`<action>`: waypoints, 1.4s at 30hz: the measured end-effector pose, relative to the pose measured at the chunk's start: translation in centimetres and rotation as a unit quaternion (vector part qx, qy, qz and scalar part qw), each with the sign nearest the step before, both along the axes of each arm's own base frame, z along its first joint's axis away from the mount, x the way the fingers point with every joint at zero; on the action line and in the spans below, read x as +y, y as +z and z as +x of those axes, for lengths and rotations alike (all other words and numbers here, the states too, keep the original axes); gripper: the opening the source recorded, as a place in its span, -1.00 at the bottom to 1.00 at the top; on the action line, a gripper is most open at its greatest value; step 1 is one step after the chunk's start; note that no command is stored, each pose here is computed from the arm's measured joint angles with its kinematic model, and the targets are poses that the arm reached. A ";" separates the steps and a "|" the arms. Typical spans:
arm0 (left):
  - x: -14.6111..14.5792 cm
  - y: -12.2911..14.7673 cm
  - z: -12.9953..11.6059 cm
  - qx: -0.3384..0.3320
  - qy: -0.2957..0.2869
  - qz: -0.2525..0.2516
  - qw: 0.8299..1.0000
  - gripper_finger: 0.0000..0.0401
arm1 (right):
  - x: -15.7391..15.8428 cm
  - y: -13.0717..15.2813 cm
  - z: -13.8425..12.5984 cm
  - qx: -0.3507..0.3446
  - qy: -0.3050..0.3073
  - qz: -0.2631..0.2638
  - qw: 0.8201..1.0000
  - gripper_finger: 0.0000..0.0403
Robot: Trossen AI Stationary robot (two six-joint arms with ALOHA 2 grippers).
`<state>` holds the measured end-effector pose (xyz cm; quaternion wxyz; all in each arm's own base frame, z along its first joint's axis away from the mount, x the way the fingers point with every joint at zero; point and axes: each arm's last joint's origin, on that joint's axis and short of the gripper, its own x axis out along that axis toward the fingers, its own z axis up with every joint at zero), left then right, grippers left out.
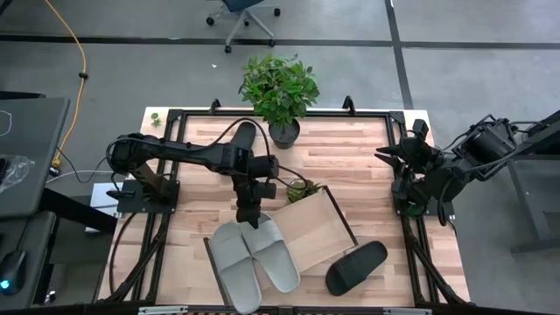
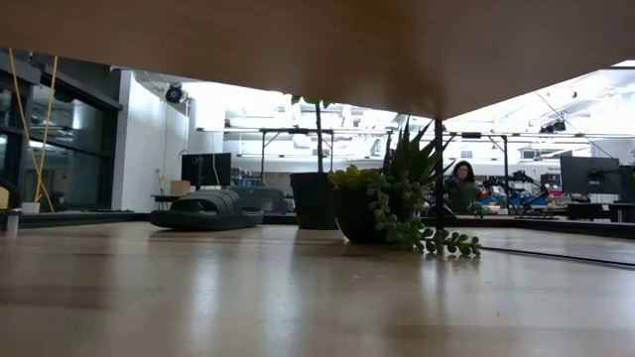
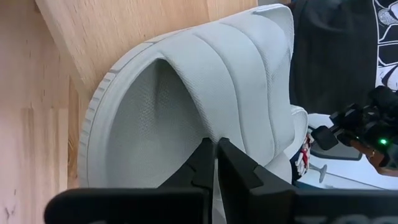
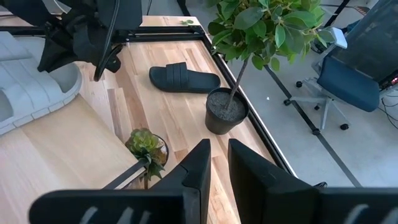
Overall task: Pick and place slides into the shelf
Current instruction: Adjust the gray slippers on the shelf, then put the bottom black slipper on the shelf
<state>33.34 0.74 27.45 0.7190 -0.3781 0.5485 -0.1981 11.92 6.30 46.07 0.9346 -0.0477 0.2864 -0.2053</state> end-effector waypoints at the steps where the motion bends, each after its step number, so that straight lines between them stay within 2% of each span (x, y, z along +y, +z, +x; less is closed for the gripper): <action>1: 0.0 0.0 0.0 0.000 0.000 0.000 1.000 -0.98 | 0.0 0.0 0.0 0.000 0.000 0.000 1.000 -0.77; 21: 0.5 0.1 -0.1 -0.011 -0.008 -0.017 1.000 -0.95 | 0.0 0.0 0.0 0.002 0.002 -0.009 1.000 -0.77; 37: 2.0 0.0 -0.5 -0.024 -0.015 -0.022 0.999 -0.56 | 0.0 0.0 0.0 0.003 0.003 -0.008 1.000 -0.77; 42: 3.3 0.3 -1.4 -0.022 -0.010 -0.009 1.000 -0.52 | 0.0 0.0 0.0 0.008 0.009 -0.001 1.000 -0.77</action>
